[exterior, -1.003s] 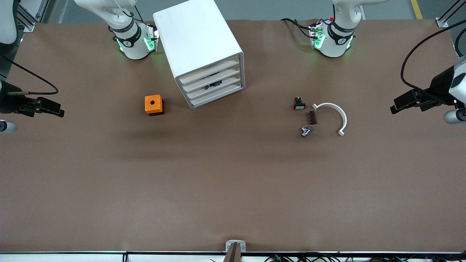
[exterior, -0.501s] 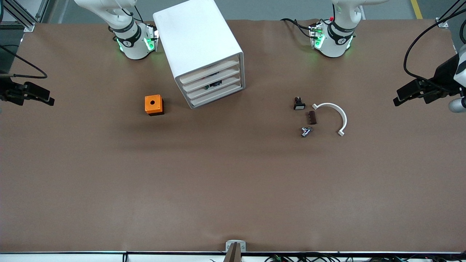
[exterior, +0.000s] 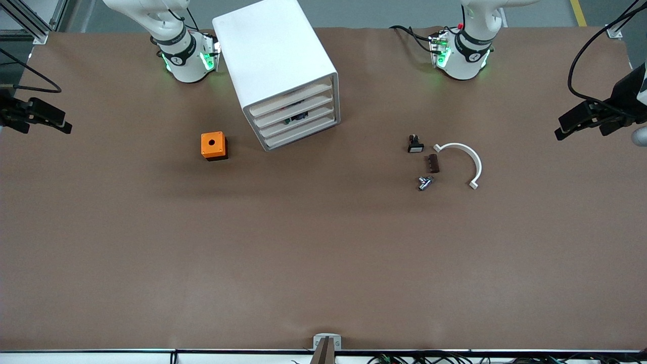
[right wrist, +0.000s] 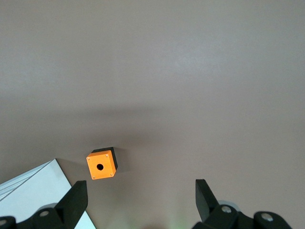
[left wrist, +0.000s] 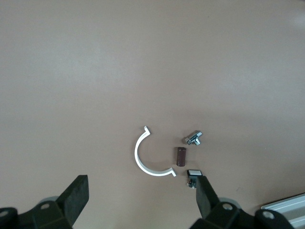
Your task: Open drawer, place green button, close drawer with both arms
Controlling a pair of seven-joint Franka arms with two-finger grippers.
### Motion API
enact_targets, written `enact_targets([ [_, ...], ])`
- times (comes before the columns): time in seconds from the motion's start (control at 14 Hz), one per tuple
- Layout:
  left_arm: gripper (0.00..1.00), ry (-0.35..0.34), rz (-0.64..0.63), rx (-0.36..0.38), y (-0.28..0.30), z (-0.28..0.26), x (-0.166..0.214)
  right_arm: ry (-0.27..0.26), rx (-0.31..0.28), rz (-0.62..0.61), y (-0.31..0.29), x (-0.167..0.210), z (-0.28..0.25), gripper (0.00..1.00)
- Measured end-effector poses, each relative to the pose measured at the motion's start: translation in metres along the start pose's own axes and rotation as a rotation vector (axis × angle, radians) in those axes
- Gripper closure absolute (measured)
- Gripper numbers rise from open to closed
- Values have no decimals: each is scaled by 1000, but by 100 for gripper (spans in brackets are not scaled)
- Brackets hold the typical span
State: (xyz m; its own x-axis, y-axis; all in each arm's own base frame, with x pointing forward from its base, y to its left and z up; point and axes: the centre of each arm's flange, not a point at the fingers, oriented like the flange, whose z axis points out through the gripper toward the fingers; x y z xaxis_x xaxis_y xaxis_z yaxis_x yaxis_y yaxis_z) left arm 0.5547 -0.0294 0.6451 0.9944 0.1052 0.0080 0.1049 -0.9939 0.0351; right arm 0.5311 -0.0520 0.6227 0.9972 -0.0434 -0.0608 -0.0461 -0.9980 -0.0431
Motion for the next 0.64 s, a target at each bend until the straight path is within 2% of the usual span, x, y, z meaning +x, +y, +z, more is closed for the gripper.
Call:
enact_targets([
  [0.36,0,0,0,9,-1,0,0,11,2,-12,1,-9,-3,0],
  [0.64,0,0,0,9,-1,0,0,71,-32,-28,5,-24,-28,0],
])
